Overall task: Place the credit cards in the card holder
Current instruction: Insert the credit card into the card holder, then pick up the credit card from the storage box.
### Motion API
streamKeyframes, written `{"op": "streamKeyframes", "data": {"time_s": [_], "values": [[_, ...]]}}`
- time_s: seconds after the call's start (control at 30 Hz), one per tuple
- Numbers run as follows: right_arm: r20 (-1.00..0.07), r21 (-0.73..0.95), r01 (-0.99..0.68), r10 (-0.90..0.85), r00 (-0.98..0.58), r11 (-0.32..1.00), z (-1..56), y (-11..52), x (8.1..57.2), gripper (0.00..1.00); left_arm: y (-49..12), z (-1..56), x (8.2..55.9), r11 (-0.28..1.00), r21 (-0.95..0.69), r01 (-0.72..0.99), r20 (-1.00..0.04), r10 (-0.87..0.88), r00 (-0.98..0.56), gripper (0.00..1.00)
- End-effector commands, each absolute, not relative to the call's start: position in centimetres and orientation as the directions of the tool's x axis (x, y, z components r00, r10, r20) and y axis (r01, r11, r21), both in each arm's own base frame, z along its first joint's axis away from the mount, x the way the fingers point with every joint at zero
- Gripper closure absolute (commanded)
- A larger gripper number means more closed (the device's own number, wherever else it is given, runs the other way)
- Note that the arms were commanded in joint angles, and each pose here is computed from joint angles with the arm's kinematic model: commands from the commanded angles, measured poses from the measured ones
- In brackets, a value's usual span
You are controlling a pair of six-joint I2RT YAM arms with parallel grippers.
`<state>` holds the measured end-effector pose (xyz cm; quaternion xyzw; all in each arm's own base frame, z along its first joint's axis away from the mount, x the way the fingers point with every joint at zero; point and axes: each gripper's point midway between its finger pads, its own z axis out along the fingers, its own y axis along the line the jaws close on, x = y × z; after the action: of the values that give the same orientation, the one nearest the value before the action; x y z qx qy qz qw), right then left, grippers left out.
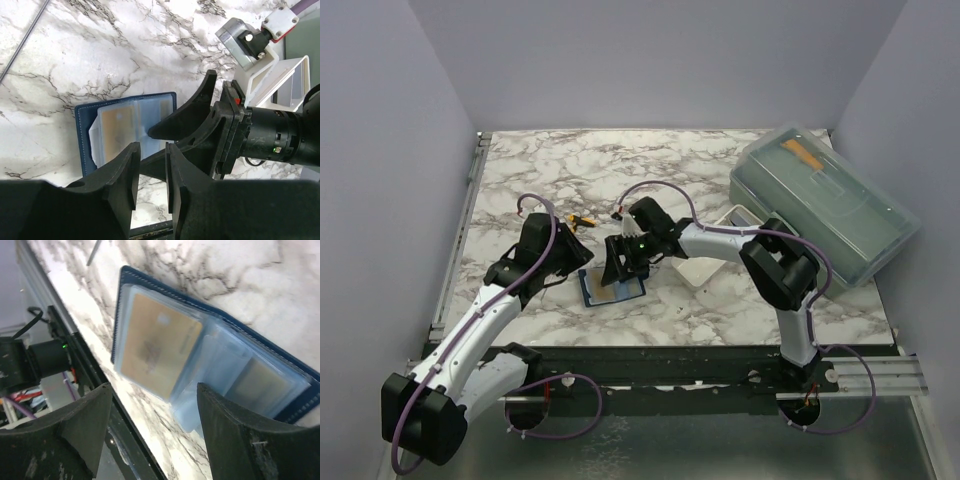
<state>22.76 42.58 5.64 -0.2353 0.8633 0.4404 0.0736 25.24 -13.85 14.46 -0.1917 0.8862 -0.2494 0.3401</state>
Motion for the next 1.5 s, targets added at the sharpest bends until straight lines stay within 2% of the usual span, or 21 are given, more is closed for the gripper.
{"op": "streamKeyframes", "data": {"time_s": [0.0,0.23,0.4,0.63,0.8,0.93,1.13,1.37,1.47], "values": [[-0.403,0.521,-0.517,-0.339,-0.85,0.679,5.1,39.7,25.2,0.27,-13.8,14.9,25.0,0.805,-0.574,-0.149,-0.509,-0.493,-0.706,0.67],[-0.481,0.242,-0.521,-0.365,-0.797,0.819,8.1,34.4,27.3,0.28,-14.7,13.9,24.9,0.799,-0.585,-0.136,-0.476,-0.474,-0.741,0.64],[-0.549,0.031,-0.456,-0.366,-0.751,0.89,11.5,29.1,29.0,0.29,-16.0,14.2,25.1,0.78,-0.619,-0.089,-0.458,-0.451,-0.766,0.56],[-0.579,-0.175,-0.291,-0.338,-0.742,0.94,13.7,17.8,32.5,0.32,-18.2,16.2,25.1,0.741,-0.67,0.04,-0.46,-0.372,-0.806,0.48],[-0.588,-0.323,-0.312,-0.447,-0.674,0.894,13.7,13.5,34.6,0.33,-19.9,17.7,25.1,0.704,-0.693,0.154,-0.477,-0.288,-0.831,0.44],[-0.56,-0.361,-0.313,-0.472,-0.681,0.879,12.9,12.8,35.9,0.37,-20.7,18.5,24.9,0.676,-0.703,0.221,-0.485,-0.229,-0.844,0.43],[-0.488,-0.392,-0.287,-0.462,-0.74,0.874,9.5,10.9,37.1,0.55,-21.1,19.1,24.4,0.654,-0.707,0.27,-0.503,-0.196,-0.842,0.42],[-0.475,-0.385,-0.256,-0.429,-0.768,0.886,7.6,9.3,37.9,0.6,-20.9,18.9,23.3,0.642,-0.718,0.268,-0.495,-0.2,-0.846,0.42],[-0.47,-0.362,-0.25,-0.407,-0.783,0.898,6.8,9.1,38.2,0.67,-20.8,18.5,23.1,0.645,-0.72,0.257,-0.486,-0.204,-0.85,0.41]]}}
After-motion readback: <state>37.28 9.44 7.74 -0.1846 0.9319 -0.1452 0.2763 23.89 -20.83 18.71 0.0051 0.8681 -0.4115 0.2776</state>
